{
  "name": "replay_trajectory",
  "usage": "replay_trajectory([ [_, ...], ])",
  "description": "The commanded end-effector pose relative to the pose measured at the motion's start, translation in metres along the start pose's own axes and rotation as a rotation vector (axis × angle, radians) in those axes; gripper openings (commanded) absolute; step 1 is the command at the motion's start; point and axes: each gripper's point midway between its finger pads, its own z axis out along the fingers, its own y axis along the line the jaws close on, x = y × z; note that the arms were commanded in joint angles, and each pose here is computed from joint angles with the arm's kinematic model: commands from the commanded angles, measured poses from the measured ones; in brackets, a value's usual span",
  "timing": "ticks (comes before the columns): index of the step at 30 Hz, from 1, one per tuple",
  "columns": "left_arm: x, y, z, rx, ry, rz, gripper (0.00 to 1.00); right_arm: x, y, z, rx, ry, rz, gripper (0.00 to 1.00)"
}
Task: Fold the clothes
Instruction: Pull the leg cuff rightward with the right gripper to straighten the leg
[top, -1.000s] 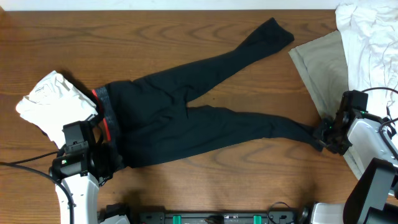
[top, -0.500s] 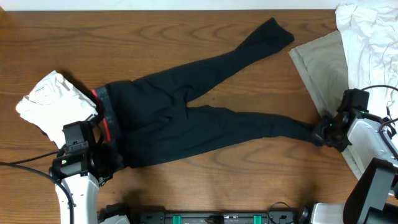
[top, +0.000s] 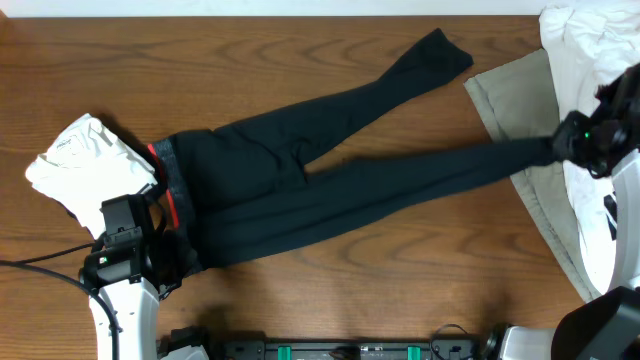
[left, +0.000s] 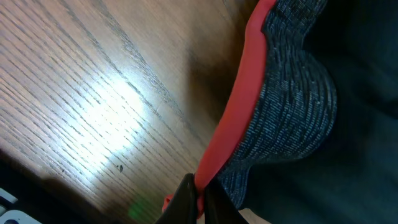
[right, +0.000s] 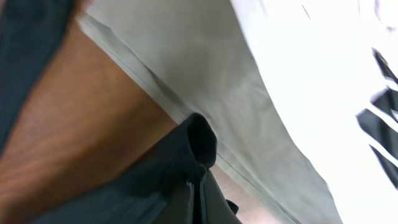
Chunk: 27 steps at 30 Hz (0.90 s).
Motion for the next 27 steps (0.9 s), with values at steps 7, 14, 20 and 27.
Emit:
replay_trajectory([
  [7,0.0,0.003,0.0,-0.011,-0.002,0.011,0.06,0.017,-0.063,-0.009,0.302,0.062,-0.009,0.01],
  [14,0.001,0.004,0.0,-0.015,0.004,0.011,0.06,0.022,-0.069,-0.011,0.335,0.079,-0.012,0.04],
  [20,0.001,0.004,0.0,-0.015,0.005,0.011,0.06,0.023,-0.07,-0.011,0.339,0.084,-0.013,0.22],
  [27,0.001,0.004,0.0,-0.015,0.004,0.011,0.06,0.023,-0.069,-0.011,0.333,0.085,-0.012,0.27],
])
